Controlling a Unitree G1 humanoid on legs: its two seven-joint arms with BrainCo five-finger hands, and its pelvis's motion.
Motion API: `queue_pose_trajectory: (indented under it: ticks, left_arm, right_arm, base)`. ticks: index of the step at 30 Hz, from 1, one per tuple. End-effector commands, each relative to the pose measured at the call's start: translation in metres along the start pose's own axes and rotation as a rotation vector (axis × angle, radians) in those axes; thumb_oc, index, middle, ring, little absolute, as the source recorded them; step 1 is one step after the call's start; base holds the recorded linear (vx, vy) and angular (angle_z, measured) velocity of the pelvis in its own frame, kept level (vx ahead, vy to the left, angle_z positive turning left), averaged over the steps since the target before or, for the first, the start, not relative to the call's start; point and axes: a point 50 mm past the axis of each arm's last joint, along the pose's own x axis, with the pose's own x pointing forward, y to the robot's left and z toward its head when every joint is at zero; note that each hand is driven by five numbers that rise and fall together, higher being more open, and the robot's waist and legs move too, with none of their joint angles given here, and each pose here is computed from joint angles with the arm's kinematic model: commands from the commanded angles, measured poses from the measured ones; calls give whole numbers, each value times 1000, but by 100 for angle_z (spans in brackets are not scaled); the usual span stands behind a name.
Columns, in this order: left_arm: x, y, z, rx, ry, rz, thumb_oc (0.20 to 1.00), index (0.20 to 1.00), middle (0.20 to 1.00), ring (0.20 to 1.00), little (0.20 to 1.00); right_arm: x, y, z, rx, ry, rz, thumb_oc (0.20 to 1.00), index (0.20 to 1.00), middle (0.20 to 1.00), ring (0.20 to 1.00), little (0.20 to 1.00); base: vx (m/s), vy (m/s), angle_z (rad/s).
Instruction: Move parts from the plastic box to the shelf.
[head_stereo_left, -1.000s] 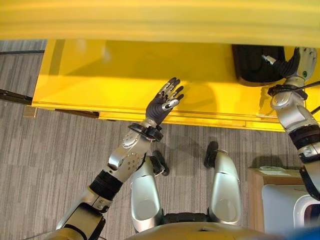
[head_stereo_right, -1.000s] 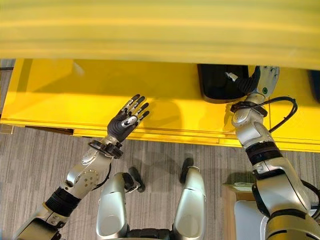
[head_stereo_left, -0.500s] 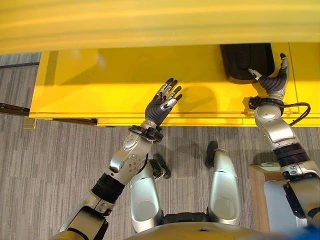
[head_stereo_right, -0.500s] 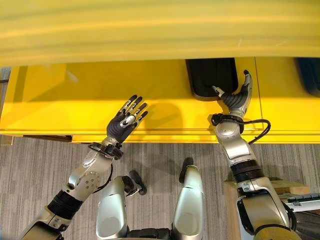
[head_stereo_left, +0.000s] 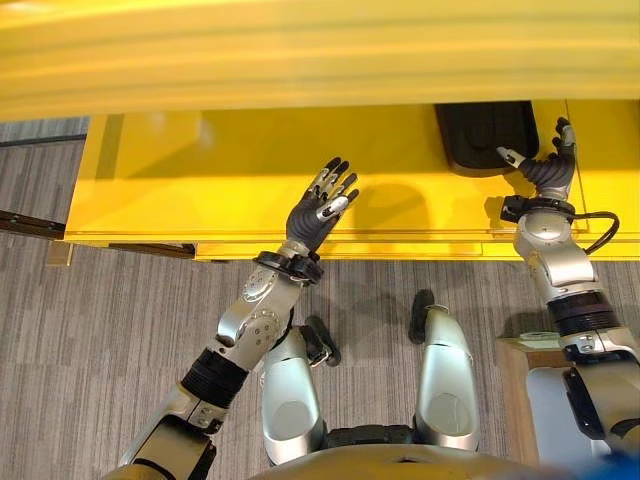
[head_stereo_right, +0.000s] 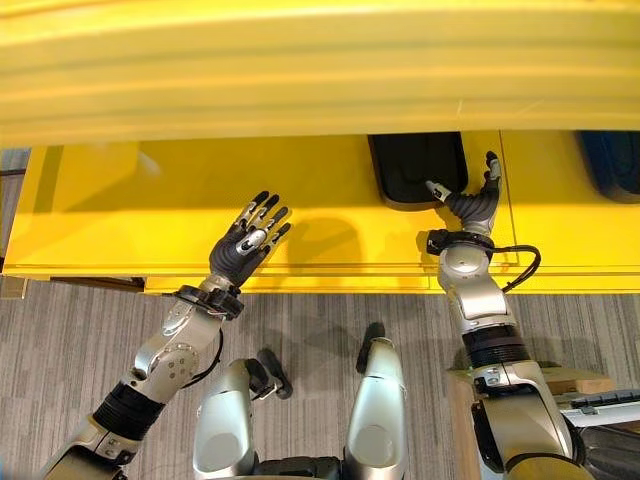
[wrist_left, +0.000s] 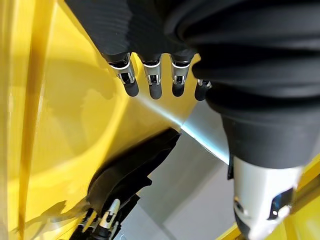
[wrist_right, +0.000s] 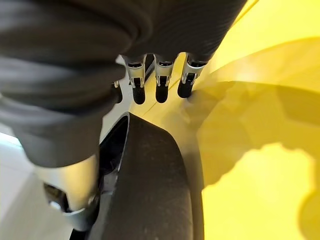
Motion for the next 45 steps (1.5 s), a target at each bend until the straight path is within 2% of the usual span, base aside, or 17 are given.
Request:
queue_pose_trajectory:
  ticks: [1, 10, 16, 32, 45]
  left_arm:
    - [-6, -22, 16, -16, -92, -97, 1000, 1000, 1000, 1000, 1000]
    - [-9, -21, 16, -12, -80, -96, 1000, 1000, 1000, 1000, 1000]
    - [-12, -16, 14, -1, -77, -63, 1000, 1000, 1000, 1000, 1000]
    - [-13, -16, 21, 24, -128, -47, 1000, 1000, 1000, 1000, 1000]
    - [-14, -15, 21, 16, -127, -39, 1000, 1000, 1000, 1000, 1000]
  right_arm:
    - [-6, 12, -6, 67, 30, 92, 1000, 1000, 1000, 1000, 1000]
    - [-20, 29, -9, 111, 51, 249, 1000, 1000, 1000, 1000, 1000]
    - [-35, 41, -12, 71, 42, 327, 1000, 1000, 1000, 1000, 1000]
    - [-47, 48, -28, 81, 112, 324, 1000, 1000, 1000, 1000, 1000]
    - [-56, 57, -30, 105, 135, 388, 1000, 1000, 1000, 1000, 1000]
  base:
    - [0, 0, 0]
    - [13, -2, 0]
    - [0, 0, 0]
    - [3, -16, 3]
    - [0, 0, 0]
